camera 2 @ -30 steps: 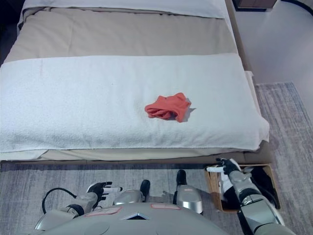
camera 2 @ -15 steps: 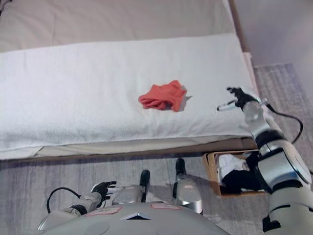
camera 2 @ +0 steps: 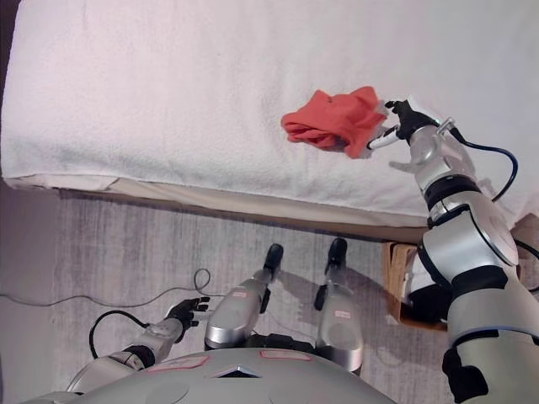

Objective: Put the clothes on the bed into the basket.

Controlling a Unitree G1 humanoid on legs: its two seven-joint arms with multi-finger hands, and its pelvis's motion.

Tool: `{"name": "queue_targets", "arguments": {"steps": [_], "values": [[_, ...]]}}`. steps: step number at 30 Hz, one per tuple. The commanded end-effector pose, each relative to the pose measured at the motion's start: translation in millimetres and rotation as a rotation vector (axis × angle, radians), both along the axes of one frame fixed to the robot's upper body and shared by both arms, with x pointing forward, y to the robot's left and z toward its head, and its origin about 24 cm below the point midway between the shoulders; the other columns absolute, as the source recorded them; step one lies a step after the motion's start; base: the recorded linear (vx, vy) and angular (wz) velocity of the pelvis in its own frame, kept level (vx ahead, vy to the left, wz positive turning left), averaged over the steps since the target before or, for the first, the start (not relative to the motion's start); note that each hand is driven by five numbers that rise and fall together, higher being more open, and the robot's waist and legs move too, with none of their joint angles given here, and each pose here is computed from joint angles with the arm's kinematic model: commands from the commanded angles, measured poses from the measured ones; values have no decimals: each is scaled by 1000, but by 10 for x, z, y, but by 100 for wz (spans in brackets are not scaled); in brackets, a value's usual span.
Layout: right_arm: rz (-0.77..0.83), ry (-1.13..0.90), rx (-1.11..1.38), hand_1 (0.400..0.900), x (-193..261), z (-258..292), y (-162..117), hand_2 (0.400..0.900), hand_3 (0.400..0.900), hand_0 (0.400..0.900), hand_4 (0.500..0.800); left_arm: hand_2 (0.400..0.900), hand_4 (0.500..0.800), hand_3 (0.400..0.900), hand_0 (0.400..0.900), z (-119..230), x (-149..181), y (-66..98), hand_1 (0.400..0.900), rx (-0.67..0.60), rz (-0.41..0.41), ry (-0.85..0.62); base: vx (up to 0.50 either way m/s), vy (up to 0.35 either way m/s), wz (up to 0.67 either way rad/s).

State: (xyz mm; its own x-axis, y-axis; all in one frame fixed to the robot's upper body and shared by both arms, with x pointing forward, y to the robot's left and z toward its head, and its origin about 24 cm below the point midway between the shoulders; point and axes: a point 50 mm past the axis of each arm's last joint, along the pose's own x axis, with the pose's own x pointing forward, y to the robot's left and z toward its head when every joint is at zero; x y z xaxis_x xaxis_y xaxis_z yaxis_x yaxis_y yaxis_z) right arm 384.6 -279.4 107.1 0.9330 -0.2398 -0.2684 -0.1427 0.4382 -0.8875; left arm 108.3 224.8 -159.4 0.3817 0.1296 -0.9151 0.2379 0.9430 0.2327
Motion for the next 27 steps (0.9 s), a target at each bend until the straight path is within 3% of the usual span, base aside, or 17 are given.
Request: {"name": "queue_targets", "arguments": {"steps": [1,12,23,25,26,27], "values": [[21,-193,-127,900,214,678,76,900,900,900,800,900,800,900,900,63,8,262,900,91,-10,6,-20,-20,17],[-43,-257,-133,900,188,901,-94,900,900,900,800,900,800,900,900,55,-20,194,900,61,-42,-14,-20,-15,16],[-14,-283,-48,900,268,894,132,900,900,900,800,900,800,900,900,68,37,204,900,80,-51,-21,15,0,8],[-7,-289,-21,586,287,898,187,586,586,586,612,900,800,900,900,77,60,224,900,88,-43,-23,8,-5,2],[-3,-297,-3,400,297,906,217,400,400,400,500,900,800,900,900,82,71,232,900,92,-40,-26,18,-4,3],[2,-298,5,400,304,904,243,400,400,400,500,900,800,900,900,82,68,238,900,94,-37,-25,17,-1,4]]}}
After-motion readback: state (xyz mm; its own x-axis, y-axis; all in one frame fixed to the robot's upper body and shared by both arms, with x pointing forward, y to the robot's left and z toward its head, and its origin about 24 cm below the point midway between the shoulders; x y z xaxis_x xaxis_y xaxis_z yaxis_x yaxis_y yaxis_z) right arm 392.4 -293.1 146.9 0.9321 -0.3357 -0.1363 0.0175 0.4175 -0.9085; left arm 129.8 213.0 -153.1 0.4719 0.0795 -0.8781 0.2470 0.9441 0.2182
